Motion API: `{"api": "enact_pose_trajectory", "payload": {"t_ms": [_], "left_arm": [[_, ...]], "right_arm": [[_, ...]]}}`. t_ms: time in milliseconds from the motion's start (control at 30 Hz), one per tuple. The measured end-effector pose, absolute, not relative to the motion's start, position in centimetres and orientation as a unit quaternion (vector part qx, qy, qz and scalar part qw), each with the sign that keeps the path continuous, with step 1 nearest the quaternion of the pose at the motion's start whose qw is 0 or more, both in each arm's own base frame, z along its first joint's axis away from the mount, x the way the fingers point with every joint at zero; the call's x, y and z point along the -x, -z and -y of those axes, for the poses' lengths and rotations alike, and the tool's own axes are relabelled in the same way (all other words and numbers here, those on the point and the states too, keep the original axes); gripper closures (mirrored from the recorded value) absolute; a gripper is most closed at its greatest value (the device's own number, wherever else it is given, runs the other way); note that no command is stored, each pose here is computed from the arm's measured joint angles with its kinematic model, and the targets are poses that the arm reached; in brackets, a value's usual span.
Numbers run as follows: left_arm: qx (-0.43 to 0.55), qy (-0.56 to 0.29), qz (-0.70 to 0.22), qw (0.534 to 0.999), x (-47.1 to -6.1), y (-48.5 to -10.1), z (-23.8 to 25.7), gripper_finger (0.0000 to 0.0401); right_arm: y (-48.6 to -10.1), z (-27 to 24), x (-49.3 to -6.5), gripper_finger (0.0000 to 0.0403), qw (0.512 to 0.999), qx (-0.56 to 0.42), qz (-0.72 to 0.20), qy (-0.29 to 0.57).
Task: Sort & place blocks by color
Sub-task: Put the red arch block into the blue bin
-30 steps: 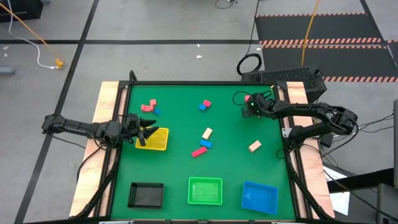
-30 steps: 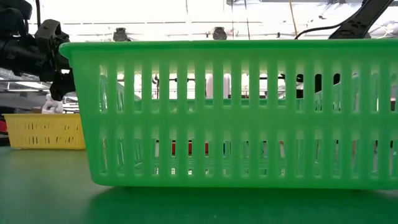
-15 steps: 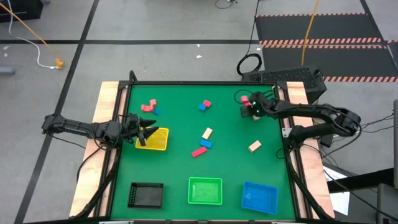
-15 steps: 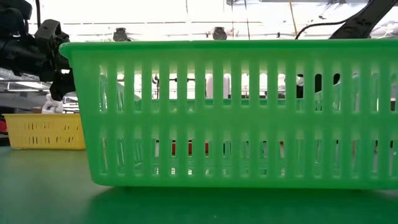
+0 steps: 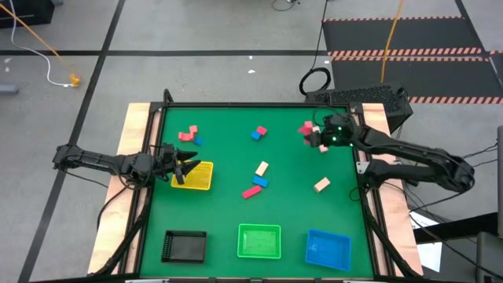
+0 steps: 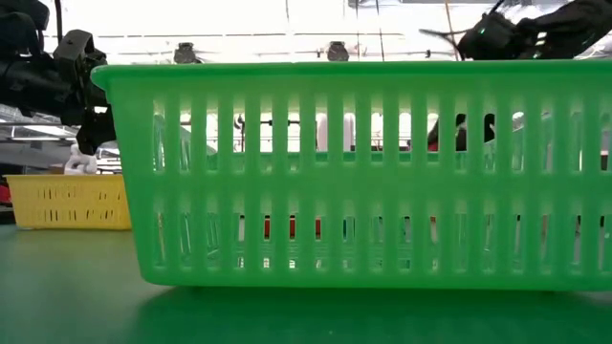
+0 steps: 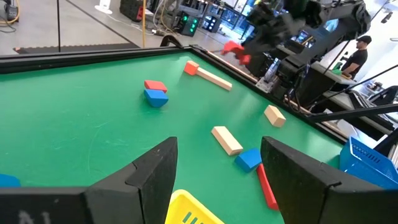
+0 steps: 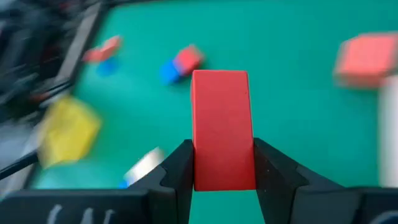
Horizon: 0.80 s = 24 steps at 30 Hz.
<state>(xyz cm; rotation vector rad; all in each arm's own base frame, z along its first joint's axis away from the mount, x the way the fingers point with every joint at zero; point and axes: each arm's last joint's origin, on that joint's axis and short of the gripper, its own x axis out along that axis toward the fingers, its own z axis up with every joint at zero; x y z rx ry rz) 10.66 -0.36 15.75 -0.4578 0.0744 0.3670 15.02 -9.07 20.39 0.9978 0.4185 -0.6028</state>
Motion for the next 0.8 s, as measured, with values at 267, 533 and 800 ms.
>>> {"api": "enact_pose_trajectory", "payload": {"t_ms": [267,533,800], "left_arm": [[0.150,-0.178,-0.051,0.971,-10.7,-15.7,0.4,0.0169],[0.154,-0.178,-0.050,0.971,-10.7,-15.7,0.3,0.0169],[0.164,-0.208,0.006,0.964,-10.7,-16.7,0.0,0.0169]], "right_arm": [[-22.2,6.1,-15.1,0.0288,0.776,-0.589,-0.197,0.113],[-24.1,2.9,-15.7,0.0287,0.731,-0.654,-0.194,0.007],[-24.1,-1.2,-15.8,0.0287,0.643,-0.712,-0.279,-0.039]]}}
